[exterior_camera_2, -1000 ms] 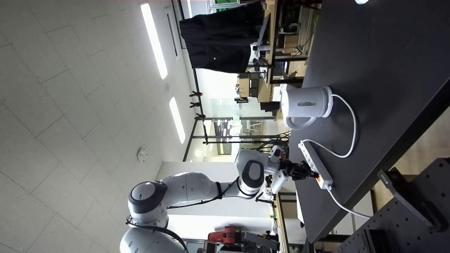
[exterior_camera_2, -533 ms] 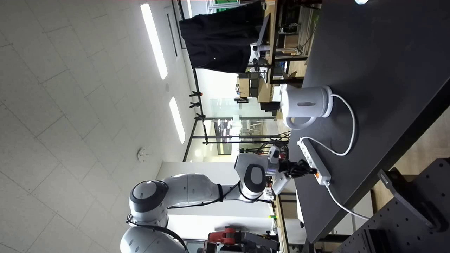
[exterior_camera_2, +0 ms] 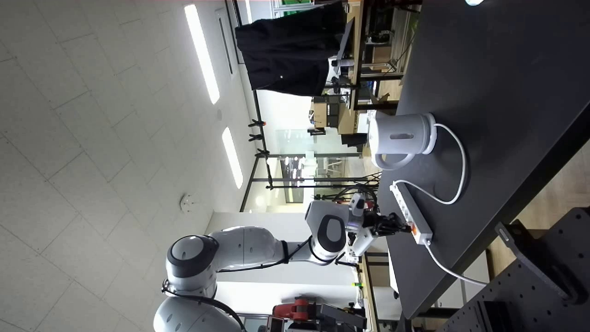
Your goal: Turn off the main adapter switch
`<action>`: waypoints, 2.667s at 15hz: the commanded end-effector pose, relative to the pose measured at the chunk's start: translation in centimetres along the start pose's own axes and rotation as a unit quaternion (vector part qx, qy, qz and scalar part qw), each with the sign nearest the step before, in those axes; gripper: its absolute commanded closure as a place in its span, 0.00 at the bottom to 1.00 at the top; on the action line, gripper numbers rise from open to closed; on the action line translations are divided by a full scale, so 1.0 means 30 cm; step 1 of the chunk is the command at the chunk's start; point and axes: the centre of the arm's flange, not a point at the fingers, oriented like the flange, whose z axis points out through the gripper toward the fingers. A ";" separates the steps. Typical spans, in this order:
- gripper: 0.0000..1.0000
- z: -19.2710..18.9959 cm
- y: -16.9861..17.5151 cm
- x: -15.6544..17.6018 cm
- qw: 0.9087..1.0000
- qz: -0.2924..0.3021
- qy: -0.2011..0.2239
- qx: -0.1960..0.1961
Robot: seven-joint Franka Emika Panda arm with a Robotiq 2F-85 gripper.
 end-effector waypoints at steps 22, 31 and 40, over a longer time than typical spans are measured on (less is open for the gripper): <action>1.00 -0.032 0.075 -0.043 0.999 0.003 -0.031 -0.018; 1.00 -0.039 0.040 -0.038 0.983 -0.148 -0.052 -0.091; 1.00 -0.067 -0.017 -0.034 0.985 -0.145 -0.033 -0.084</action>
